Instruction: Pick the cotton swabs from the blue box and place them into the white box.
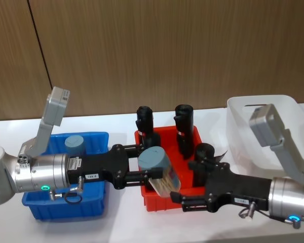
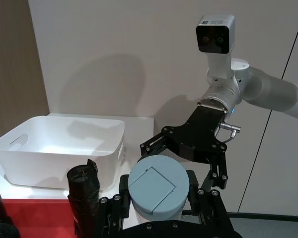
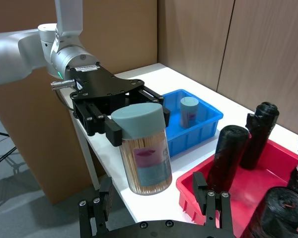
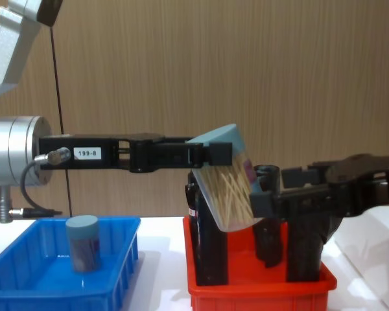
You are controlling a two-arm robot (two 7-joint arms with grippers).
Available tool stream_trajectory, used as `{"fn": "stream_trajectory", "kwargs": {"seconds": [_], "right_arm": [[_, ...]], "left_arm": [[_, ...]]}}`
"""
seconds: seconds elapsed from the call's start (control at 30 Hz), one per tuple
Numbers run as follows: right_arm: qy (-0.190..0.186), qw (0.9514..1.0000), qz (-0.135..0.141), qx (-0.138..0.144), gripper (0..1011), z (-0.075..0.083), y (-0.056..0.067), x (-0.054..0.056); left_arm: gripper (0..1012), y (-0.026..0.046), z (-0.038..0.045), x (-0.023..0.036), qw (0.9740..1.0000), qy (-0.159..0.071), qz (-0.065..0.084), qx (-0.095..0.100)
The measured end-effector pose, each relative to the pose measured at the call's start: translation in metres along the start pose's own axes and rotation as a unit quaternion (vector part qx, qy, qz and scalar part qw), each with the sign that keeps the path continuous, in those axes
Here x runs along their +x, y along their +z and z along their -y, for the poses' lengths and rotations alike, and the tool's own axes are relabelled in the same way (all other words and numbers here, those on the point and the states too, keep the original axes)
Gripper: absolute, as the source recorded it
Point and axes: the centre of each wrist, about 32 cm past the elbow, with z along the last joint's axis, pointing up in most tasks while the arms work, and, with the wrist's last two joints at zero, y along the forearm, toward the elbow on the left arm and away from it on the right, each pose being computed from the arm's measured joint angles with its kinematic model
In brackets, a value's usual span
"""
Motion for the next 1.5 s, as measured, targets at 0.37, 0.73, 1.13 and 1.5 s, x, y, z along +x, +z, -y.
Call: {"fn": "stream_trajectory", "kwargs": {"seconds": [0.37, 0.73, 1.13, 1.5], "right_arm": [[0.01, 0.9999, 0.002, -0.005, 1002, -0.016, 0.0, 0.0], [0.008, 0.9999, 0.008, -0.013, 1002, -0.033, 0.0, 0.002], [0.0, 0.9998, 0.014, -0.015, 945, -0.043, 0.002, 0.003], [0.0, 0.9998, 0.018, -0.013, 778, -0.045, 0.004, 0.002]], "left_arm": [[664, 0.0, 0.0, 0.0, 1.0, 0.0, 0.0, 0.0], [664, 0.0, 0.0, 0.0, 1.0, 0.0, 0.0, 0.0], [664, 0.0, 0.0, 0.0, 1.0, 0.0, 0.0, 0.0], [664, 0.0001, -0.0001, 0.0, 1.0, 0.001, 0.0, 0.0]]}}
